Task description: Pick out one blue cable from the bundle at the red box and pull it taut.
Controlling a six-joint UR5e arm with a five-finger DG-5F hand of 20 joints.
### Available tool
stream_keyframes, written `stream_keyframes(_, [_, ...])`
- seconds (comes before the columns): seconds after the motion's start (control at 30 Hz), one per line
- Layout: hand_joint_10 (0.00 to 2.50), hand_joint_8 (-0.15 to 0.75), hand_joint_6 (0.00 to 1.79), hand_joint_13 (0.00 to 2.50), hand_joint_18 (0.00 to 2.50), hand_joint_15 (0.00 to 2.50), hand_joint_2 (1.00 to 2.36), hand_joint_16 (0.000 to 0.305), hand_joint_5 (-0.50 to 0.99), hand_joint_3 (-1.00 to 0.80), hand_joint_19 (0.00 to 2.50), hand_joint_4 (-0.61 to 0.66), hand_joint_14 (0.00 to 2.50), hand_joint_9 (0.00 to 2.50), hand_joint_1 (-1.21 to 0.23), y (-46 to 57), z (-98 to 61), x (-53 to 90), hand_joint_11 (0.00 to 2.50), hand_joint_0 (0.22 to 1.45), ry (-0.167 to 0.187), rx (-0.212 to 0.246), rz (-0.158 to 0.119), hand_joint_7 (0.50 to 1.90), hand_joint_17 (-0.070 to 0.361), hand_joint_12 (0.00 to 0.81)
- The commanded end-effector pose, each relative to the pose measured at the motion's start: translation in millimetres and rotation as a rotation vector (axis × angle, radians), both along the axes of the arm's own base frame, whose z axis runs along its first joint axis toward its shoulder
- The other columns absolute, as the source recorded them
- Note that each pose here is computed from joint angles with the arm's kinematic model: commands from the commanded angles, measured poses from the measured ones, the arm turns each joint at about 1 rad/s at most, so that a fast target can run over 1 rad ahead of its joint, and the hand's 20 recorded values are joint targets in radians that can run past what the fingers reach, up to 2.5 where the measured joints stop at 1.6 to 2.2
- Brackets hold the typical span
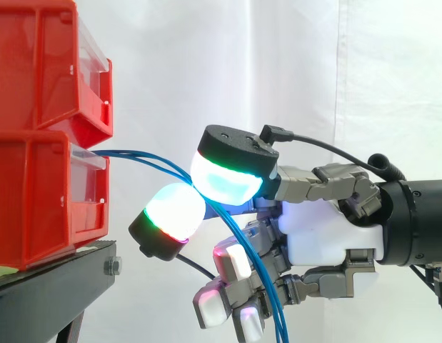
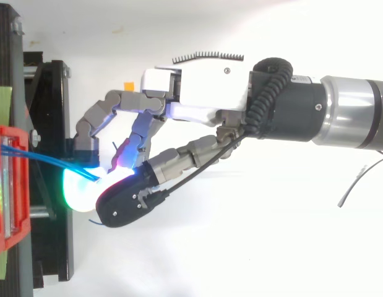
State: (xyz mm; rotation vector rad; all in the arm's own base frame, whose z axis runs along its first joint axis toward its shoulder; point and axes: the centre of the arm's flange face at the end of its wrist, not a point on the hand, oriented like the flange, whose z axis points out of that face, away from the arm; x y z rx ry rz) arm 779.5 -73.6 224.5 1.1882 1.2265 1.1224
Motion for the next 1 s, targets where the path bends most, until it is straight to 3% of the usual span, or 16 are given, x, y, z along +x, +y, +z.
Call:
stream_keyframes(0.0, [0.02,0.295,0.92,0.95,0.92,0.47,1.02,0.045,-0.08,-0.25,0.63,-0.01,0.02,1.16,-0.8,-0.3,-0.8,-0.3,0.64,0.64,0.004,0.0,0.0,0.8,0.101,0.308])
stream_keyframes(0.2, [0.03,0.29,0.93,0.94,0.92,0.46,1.01,0.044,-0.08,-0.35,0.62,-0.09,0.02,1.14,-0.85,-0.4,-0.7,-0.6,0.63,0.71,0.008,-0.002,0.0,0.81,0.099,0.302])
stream_keyframes(0.3, [0.03,0.283,0.94,0.94,0.92,0.45,1.0,0.044,-0.09,-0.5,0.6,-0.06,0.02,1.14,-0.85,-0.5,-2.1,-2.1,0.62,0.66,0.023,-0.002,0.0,0.77,0.098,0.3])
stream_keyframes(0.37, [0.03,0.284,0.93,0.95,0.93,0.46,1.0,0.044,-0.09,-0.5,0.62,0.0,0.02,1.16,-0.77,-0.6,-1.7,-3.0,0.63,0.58,0.029,-0.001,0.0,0.71,0.1,0.301])
stream_keyframes(0.57, [0.02,0.303,0.91,0.98,0.96,0.45,1.0,0.049,-0.08,-0.5,0.62,0.02,0.02,1.19,-0.62,-3.0,-0.4,-3.1,0.6,0.5,0.034,-0.003,-0.003,0.66,0.111,0.324])
stream_keyframes(0.73, [0.02,0.285,0.89,0.98,0.93,0.47,1.0,0.046,-0.08,-0.5,0.66,-0.06,0.02,1.19,-0.48,-2.9,3.5,-2.2,0.6,0.57,0.04,-0.004,-0.003,0.73,0.103,0.306])
stream_keyframes(0.97, [0.03,0.29,0.9,0.99,0.96,0.47,1.01,0.045,-0.06,-0.35,0.65,-0.05,0.02,1.24,-0.64,-2.9,4.8,-2.1,0.63,0.61,0.045,-0.004,-0.003,0.78,0.101,0.307])
